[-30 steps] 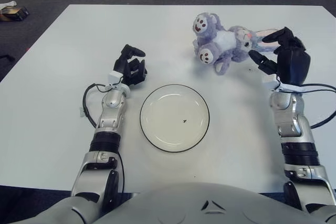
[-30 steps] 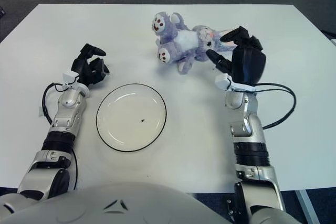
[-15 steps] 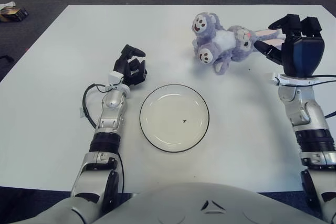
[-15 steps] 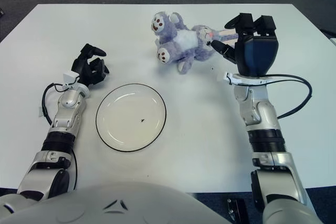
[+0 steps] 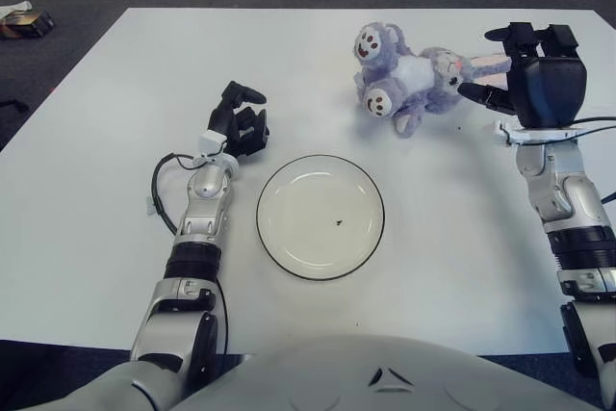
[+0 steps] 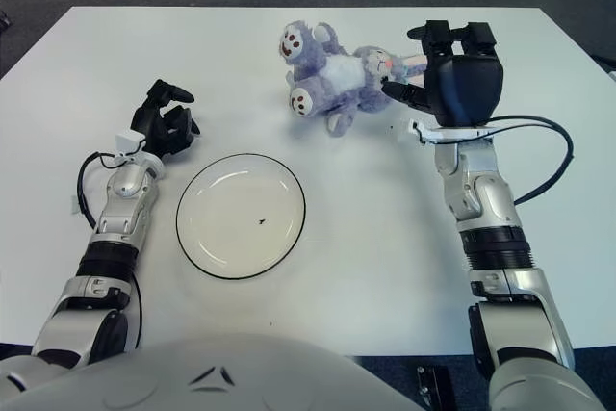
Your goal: Put the doll into the plate.
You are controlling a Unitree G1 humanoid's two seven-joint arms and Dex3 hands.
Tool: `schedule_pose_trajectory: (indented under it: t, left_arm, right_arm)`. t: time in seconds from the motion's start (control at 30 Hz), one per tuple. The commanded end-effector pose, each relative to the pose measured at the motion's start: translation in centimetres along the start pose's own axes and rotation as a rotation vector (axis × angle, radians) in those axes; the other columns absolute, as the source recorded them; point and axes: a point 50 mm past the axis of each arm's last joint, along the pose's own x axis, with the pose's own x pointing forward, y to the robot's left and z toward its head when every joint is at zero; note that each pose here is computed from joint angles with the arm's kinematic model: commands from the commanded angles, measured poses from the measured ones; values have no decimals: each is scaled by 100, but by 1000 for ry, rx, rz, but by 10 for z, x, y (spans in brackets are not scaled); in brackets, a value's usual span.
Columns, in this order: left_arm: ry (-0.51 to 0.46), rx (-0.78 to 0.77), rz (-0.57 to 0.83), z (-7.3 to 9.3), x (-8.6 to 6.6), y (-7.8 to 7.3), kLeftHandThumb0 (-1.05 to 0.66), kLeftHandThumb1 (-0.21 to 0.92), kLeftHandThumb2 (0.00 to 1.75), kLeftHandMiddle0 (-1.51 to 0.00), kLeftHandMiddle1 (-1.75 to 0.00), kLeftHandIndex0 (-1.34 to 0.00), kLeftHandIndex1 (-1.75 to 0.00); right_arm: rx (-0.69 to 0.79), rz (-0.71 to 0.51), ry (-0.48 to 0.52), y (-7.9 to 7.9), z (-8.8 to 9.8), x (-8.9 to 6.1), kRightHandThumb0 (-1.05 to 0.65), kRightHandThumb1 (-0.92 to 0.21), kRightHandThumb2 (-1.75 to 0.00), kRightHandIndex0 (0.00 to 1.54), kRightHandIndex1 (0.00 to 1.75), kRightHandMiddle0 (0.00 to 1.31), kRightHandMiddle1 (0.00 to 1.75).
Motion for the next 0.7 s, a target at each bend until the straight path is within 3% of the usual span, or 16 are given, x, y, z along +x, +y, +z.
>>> schedule_pose_trajectory:
  t: [0.0,0.67]
  left_arm:
    - [112,-14,16,-26,-20,-5,-38,65,87,-77,-175,-36,-175]
    - [121,-6,20,-27,-18,-5,-39,65,88,-76,-175,-37,-175]
  right_arm:
    - [-12,5,-25,-7,-2,8,-77,-92,-20,9,0,17,13]
    - [69,209,-61,-5,-4,36,-82,-92,-9,4,0,15,6]
